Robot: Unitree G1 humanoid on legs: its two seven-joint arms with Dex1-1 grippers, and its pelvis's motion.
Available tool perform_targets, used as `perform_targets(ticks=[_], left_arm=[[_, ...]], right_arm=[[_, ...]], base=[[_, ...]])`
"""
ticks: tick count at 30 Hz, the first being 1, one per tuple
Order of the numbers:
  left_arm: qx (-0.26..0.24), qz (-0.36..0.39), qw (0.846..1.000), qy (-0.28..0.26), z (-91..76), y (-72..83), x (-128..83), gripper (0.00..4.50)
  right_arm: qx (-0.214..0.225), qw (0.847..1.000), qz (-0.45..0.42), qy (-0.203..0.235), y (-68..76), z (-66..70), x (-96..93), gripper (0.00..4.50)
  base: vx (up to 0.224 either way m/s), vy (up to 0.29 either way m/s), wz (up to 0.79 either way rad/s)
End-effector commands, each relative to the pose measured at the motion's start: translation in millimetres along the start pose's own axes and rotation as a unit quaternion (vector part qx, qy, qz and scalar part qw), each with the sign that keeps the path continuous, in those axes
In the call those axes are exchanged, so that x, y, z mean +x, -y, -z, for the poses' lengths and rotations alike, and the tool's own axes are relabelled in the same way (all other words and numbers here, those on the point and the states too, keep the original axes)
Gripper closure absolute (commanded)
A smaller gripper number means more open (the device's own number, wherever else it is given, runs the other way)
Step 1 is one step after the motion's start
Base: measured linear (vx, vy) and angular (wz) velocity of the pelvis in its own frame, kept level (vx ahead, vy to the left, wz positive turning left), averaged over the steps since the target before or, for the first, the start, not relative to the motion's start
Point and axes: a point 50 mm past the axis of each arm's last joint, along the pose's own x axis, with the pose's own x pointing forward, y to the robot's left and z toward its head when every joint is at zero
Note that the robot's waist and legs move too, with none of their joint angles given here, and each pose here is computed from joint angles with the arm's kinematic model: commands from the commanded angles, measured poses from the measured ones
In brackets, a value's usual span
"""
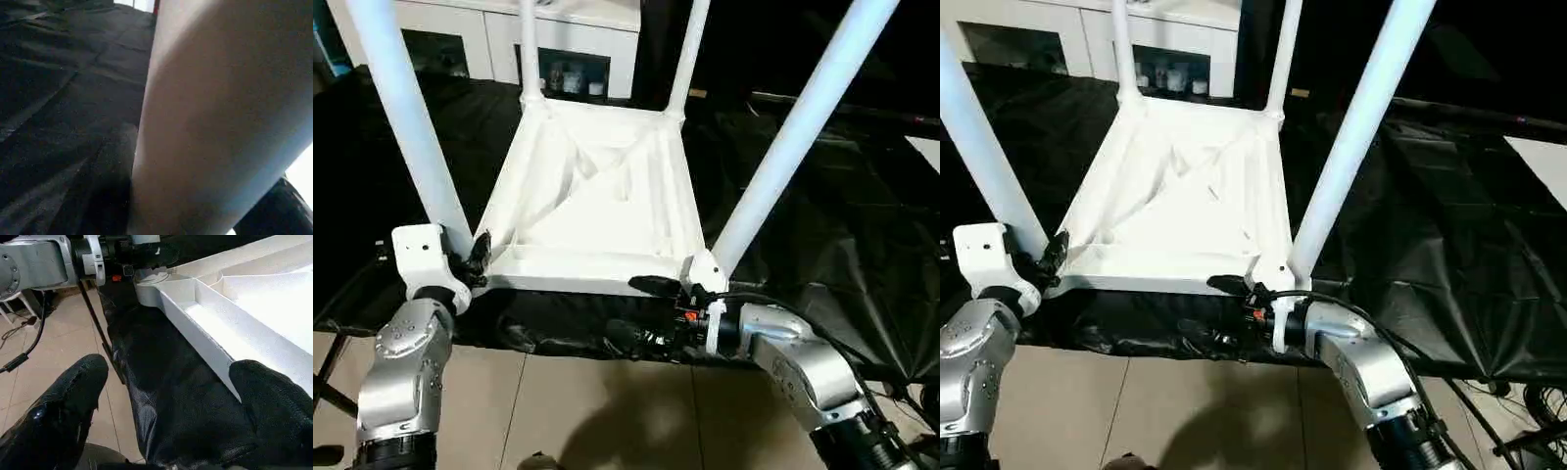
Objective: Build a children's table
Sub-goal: Flip table
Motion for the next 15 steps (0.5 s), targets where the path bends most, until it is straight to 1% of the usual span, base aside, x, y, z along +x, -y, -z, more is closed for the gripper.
perform_targets(ticks=[1,2,3,4,5,6,7,8,9,10,11,12,13,15], left_arm=[[-0.078,0.007,0.997,0.003,-3.3,6.0,2.6,2.17],[-0.126,0.01,0.992,0.01,-8.9,12.2,5.7,2.18],[-0.153,0.013,0.988,0.014,-12.1,16.3,7.5,2.18],[-0.175,0.018,0.984,0.015,-14.5,20.6,8.9,2.18],[-0.179,0.018,0.984,0.015,-14.9,21.3,9.1,2.18],[-0.198,0.031,0.979,0.016,-17.6,28.4,10.2,2.18],[-0.205,0.039,0.978,0.018,-18.9,32.0,10.6,2.18],[-0.205,0.039,0.978,0.018,-18.9,32.0,10.6,2.19],[-0.202,0.057,0.978,0.016,-20.3,42.0,10.8,2.2],[-0.2,0.061,0.978,0.015,-20.5,43.9,10.8,2.23],[-0.194,0.069,0.979,0.014,-20.7,48.2,10.6,2.26],[-0.193,0.076,0.978,0.01,-21.2,54.8,10.6,2.3],[-0.192,0.077,0.978,0.01,-21.4,55.8,10.6,2.3],[-0.189,0.083,0.978,0.007,-22.4,60.7,11.2,2.35]], right_arm=[[-0.008,1.0,0.001,0.006,2.8,-4.3,-0.7,0.0],[-0.008,1.0,0.006,0.006,2.4,-3.7,0.3,0.0],[-0.006,1.0,0.009,0.006,2.3,-3.0,0.7,0.0],[-0.004,1.0,0.015,0.006,2.6,-2.1,1.1,0.0],[-0.004,1.0,0.016,0.006,2.7,-1.9,1.2,0.0],[0.0,1.0,0.023,0.004,3.4,-0.4,1.8,0.0],[0.001,1.0,0.027,0.003,3.8,0.3,2.1,0.0],[0.001,1.0,0.027,0.003,3.8,0.3,2.1,0.0],[0.0,0.997,0.075,0.003,11.4,2.7,3.5,0.0],[0.001,0.996,0.087,0.004,13.6,3.0,3.9,0.0],[0.009,0.992,0.123,0.009,19.9,3.9,4.7,0.0],[0.037,0.98,0.194,0.034,32.9,4.1,5.6,0.0],[0.043,0.978,0.2,0.041,34.1,3.8,5.9,0.0],[0.084,0.968,0.22,0.084,38.5,1.5,7.8,0.0]], base=[[0.0,0.0,0.0],[0.0,0.0,0.0],[0.0,0.0,0.0],[0.0,0.0,0.0],[0.0,0.0,0.0],[0.0,0.0,0.0],[0.0,0.0,0.0],[0.0,0.0,0.0],[0.0,0.0,0.0],[0.0,0.0,0.0],[0.0,0.0,0.0],[0.0,0.0,0.0],[0.0,0.0,0.0],[0.0,0.0,0.0]])
